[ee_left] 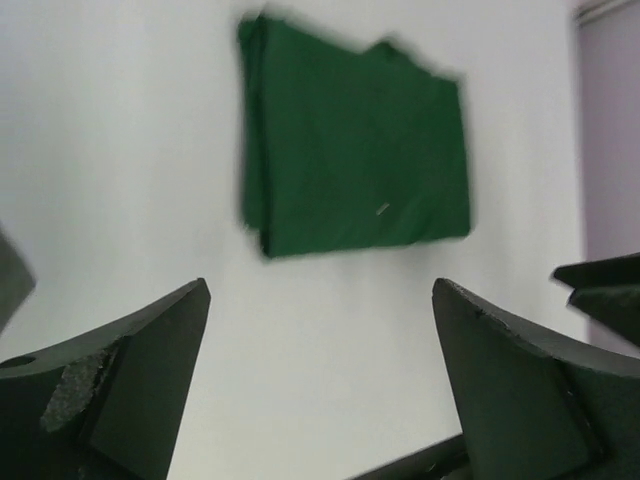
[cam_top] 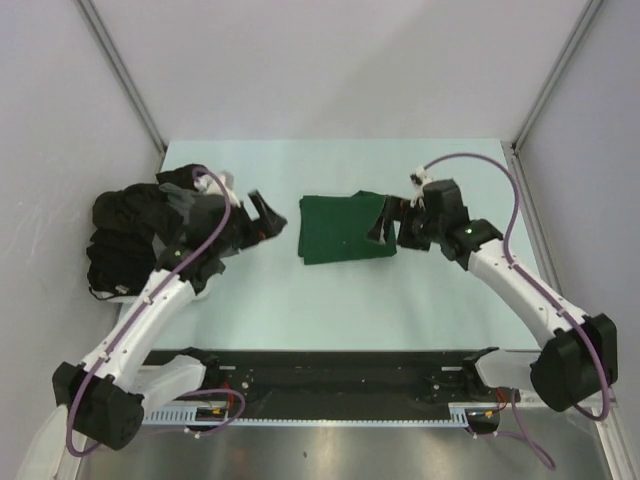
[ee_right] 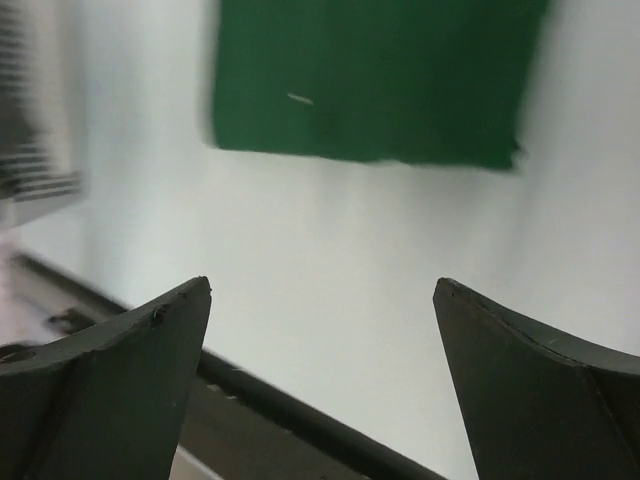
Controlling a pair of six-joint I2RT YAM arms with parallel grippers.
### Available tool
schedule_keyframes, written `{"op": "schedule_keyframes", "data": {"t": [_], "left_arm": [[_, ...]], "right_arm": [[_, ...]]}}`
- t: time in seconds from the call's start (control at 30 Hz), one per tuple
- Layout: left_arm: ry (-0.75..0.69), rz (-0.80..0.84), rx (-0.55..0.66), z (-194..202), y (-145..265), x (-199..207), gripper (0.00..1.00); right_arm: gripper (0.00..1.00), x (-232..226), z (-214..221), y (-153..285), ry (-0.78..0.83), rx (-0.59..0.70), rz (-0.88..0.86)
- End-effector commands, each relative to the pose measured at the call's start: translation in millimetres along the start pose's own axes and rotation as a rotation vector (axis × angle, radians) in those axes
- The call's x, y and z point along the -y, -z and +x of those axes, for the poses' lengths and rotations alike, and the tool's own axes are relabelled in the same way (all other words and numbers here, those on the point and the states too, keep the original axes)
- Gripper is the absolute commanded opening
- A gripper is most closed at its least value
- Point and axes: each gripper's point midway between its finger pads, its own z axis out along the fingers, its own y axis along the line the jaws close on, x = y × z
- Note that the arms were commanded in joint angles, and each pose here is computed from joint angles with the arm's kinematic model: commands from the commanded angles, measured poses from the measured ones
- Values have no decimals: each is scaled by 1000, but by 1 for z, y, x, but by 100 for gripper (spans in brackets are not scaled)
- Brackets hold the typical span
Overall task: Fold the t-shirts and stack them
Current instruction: Fold the long partially folded tshirt into a neat square
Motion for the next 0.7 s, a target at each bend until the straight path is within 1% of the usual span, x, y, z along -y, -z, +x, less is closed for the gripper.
{"op": "schedule_keyframes", "data": {"t": [0.0, 0.1, 0.2, 0.3, 0.43, 0.5, 0.53, 0.57, 0.6, 0.67], "left_arm": [[41, -81, -105, 52, 7, -36, 100], [16, -112, -100, 58, 12, -47, 99], [9, -104, -82, 54, 16, -46, 99], [6, -88, -61, 49, 14, -42, 100], [10, -92, -83, 53, 7, -43, 99], [11, -86, -84, 54, 6, -43, 99], [9, -82, -85, 54, 7, -42, 99], [8, -80, -85, 55, 7, -42, 99], [8, -78, -86, 56, 6, -43, 100], [8, -82, -95, 59, 5, -44, 99]], "right_arm": [[100, 72, 25, -7, -56, -1, 289], [100, 70, 18, -5, -57, 36, 290], [100, 63, 7, -5, -58, 69, 252], [100, 63, 0, -10, -94, 68, 232], [100, 82, -15, -19, -164, 70, 264], [100, 83, -25, -23, -190, 70, 220], [100, 91, -37, -22, -220, 88, 221], [100, 99, -40, -29, -241, 78, 230], [100, 100, -44, -30, -251, 78, 222], [100, 96, -58, -39, -209, 112, 205]]}}
